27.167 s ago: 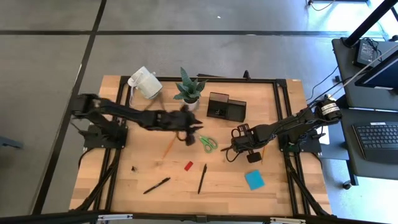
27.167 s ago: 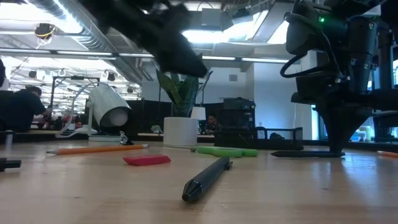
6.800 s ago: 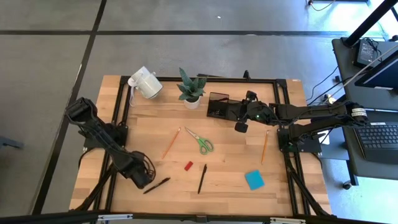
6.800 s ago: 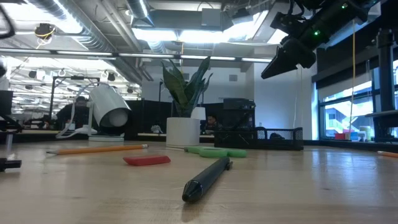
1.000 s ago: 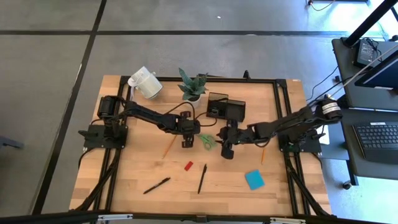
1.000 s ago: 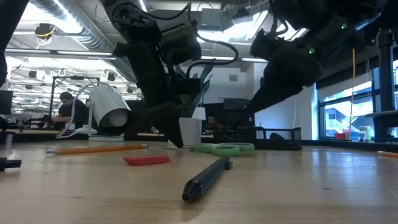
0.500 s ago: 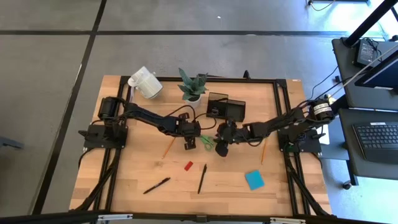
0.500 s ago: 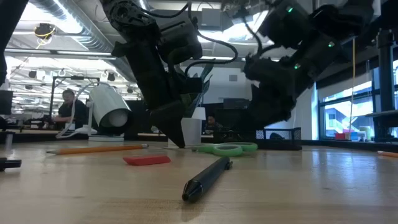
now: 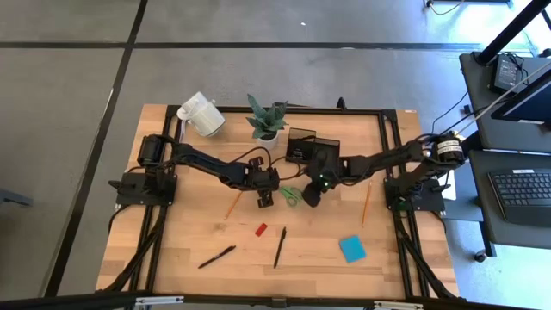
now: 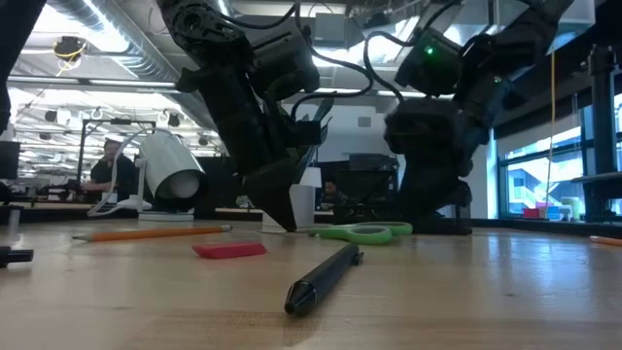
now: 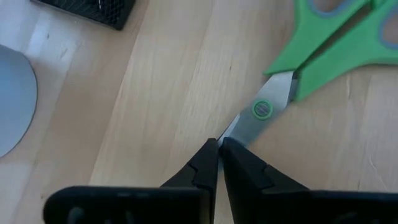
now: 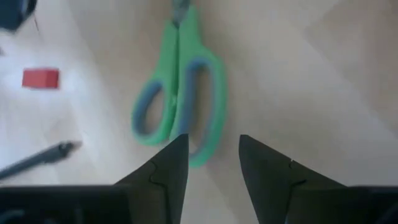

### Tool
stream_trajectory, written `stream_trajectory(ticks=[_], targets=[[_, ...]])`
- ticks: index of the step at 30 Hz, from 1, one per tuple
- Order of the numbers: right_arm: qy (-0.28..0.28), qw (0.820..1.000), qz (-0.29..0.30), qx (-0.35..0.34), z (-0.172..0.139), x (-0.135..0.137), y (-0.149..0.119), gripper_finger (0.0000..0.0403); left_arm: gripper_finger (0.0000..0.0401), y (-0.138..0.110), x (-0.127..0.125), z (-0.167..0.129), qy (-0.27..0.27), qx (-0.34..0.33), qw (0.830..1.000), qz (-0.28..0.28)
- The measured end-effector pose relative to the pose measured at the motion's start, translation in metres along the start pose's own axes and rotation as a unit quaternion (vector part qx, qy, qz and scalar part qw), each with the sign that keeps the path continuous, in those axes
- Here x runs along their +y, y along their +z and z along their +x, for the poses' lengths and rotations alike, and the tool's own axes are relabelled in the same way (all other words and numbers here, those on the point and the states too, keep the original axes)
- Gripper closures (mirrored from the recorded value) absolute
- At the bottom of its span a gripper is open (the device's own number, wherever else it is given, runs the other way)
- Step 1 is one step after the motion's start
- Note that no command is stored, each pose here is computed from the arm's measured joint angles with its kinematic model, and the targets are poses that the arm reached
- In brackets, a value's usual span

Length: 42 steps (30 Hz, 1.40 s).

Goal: Pick and place office supplies into organizer
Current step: Put the green scissors into the desk organizer

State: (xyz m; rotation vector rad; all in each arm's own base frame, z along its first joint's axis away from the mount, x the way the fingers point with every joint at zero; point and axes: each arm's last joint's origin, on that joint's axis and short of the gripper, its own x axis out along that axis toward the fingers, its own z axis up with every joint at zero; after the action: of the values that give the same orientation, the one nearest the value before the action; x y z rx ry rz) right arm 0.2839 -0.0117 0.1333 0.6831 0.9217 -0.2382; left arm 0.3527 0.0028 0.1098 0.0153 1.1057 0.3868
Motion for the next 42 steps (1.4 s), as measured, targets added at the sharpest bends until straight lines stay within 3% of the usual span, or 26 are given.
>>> stream_trajectory(ticks=[9, 23, 26, 32, 42], targets=[[0.014, 1.0, 0.007, 0.003, 0.001, -0.004, 0.004, 0.0258, 0.0379, 0.0, 0.0, 0.0, 0.002, -0.002, 1.0, -0.003], [0.059, 0.998, 0.009, 0.03, 0.027, -0.008, 0.002, 0.0261, 0.0379, 0.001, 0.0, 0.001, 0.006, -0.005, 1.0, -0.01], [0.057, 0.998, 0.008, 0.03, 0.027, -0.009, 0.002, 0.0279, 0.0379, 0.001, 0.0, 0.001, 0.006, -0.006, 1.0, -0.01], [0.057, 0.998, -0.005, 0.034, 0.027, -0.012, 0.002, 0.0356, 0.0379, 0.001, 0.0, 0.001, 0.015, -0.01, 1.0, -0.012], [0.069, 0.997, -0.021, 0.029, 0.025, -0.016, 0.006, 0.0359, 0.0374, 0.003, 0.002, -0.003, 0.034, -0.027, 0.999, -0.011]])
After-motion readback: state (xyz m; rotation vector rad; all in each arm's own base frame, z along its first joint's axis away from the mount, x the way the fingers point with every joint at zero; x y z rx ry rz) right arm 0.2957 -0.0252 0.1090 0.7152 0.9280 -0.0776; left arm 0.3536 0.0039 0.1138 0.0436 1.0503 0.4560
